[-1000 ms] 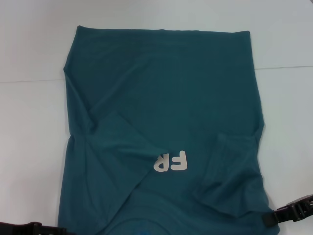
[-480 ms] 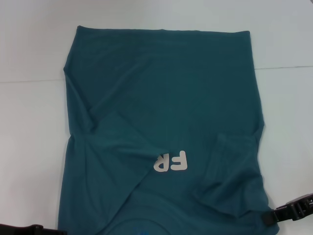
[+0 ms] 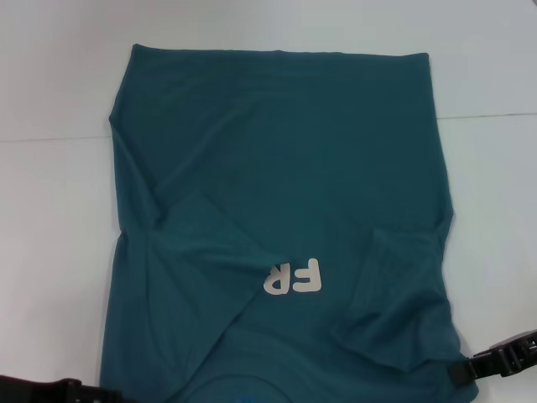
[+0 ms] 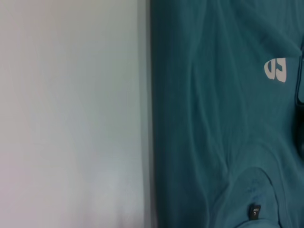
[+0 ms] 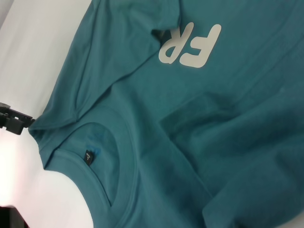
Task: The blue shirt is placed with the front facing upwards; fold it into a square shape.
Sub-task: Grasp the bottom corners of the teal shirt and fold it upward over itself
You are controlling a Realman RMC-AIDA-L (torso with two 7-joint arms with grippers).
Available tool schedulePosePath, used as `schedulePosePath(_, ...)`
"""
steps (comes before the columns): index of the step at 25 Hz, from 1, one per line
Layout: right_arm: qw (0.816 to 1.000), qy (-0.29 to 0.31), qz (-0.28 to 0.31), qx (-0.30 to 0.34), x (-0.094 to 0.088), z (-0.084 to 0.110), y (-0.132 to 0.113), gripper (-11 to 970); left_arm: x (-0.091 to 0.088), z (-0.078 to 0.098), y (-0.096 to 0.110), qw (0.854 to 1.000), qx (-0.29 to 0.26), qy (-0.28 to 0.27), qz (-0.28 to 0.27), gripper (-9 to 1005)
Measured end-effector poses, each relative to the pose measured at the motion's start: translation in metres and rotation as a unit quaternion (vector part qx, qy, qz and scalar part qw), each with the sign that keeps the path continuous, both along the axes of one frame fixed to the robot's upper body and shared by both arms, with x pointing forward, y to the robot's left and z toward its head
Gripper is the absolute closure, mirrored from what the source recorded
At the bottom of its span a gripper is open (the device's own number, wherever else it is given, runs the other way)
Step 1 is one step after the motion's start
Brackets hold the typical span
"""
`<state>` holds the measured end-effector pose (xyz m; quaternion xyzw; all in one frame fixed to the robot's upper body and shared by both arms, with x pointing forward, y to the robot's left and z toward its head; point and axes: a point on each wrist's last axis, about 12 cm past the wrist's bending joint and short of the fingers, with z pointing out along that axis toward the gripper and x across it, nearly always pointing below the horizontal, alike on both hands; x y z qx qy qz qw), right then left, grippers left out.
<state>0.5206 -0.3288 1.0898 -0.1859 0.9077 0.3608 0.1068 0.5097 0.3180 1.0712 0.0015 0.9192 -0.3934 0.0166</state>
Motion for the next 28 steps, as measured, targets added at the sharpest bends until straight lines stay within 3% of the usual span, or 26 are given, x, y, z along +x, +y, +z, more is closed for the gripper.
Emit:
schedulePosePath(12, 1.000, 0.000, -0.002, 0.000, -0.0002, 0.0001, -0.0008, 904, 0.0002, -0.0014, -0.0008, 1.000, 0.010, 0.009, -0.002, 204)
schedulePosePath(17, 1.000, -0.001, -0.001, 0.000, 0.0001, 0.0004, -0.0009, 903, 0.0001, -0.0051, -0.0038, 0.999, 0.028, 0.015, -0.010, 433)
schedulePosePath(20, 1.000, -0.001, -0.001, 0.000, 0.0005, 0.0006, -0.0007, 903, 0.0009, -0.0058, -0.0037, 0.999, 0.034, 0.016, -0.009, 683)
schedulePosePath(25, 1.000, -0.001, -0.002, 0.000, 0.0006, 0.0007, -0.0008, 903, 0.0031, -0.0044, -0.0040, 0.999, 0.040, 0.011, -0.007, 881)
schedulePosePath(28, 1.000, -0.001, -0.002, 0.001, 0.0006, 0.0008, -0.0008, 903, 0.0039, -0.0040, -0.0054, 0.999, 0.040, 0.009, -0.008, 890)
